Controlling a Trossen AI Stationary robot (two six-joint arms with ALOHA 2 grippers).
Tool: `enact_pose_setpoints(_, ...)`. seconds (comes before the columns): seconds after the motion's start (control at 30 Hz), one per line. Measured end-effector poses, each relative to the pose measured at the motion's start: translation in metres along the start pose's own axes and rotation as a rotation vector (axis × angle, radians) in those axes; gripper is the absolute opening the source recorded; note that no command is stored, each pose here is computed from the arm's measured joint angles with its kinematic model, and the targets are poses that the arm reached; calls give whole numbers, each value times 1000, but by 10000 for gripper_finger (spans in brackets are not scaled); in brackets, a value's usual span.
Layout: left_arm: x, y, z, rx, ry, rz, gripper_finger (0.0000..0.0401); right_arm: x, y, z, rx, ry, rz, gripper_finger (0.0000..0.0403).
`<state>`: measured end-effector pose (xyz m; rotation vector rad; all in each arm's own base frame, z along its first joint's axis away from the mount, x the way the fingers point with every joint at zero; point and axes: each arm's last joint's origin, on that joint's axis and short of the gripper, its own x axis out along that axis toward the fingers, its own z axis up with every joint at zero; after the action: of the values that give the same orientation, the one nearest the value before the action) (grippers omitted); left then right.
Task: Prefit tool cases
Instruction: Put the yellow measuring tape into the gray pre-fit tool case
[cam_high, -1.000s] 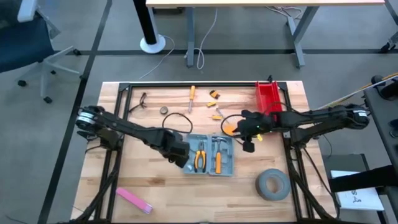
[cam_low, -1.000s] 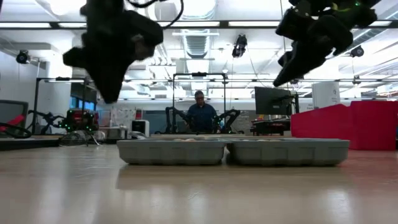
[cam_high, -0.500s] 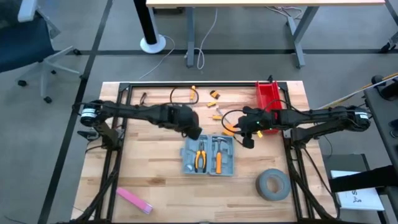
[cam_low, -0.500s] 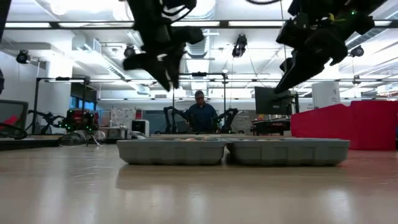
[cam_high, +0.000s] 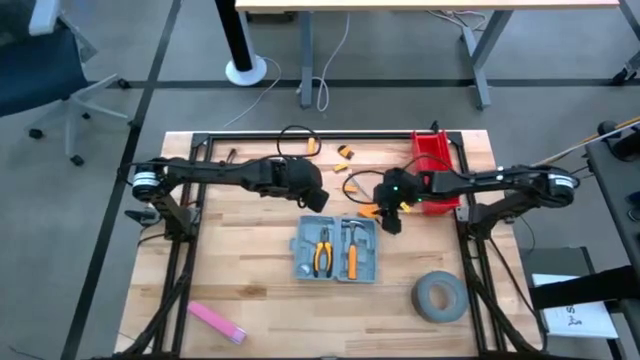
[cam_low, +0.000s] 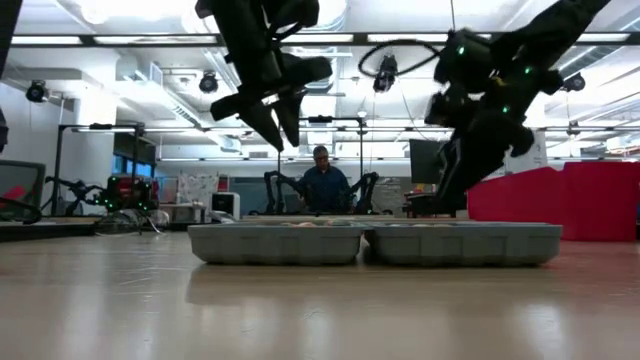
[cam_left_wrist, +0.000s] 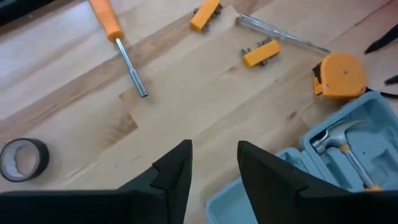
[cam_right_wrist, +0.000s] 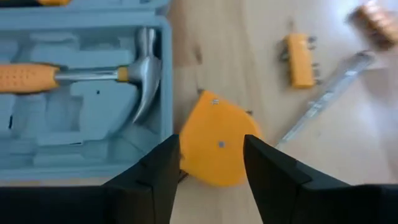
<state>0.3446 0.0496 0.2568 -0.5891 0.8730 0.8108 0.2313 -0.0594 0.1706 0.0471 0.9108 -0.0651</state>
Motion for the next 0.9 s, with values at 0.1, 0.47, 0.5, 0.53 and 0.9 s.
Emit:
enact_pose_setpoints(0.1,0,0,-1,9,0,2,136,7,0,-5,-29,48,19,169)
enact_pose_setpoints(0.47,7,4,-7,30,-2,40,139,13,-3,-8,-57,94,-8,203)
enact_pose_setpoints(0.5,8,5,-8,28,3,44,138,11,-2,-10,-35,114,-5,205)
enact_pose_setpoints(0.53,9,5,-10,27,7,47,137,9,-1,-13,-14,146,1,207)
enact_pose_setpoints(0.9,14,8,-16,9,25,64,136,8,23,-18,40,220,49,211)
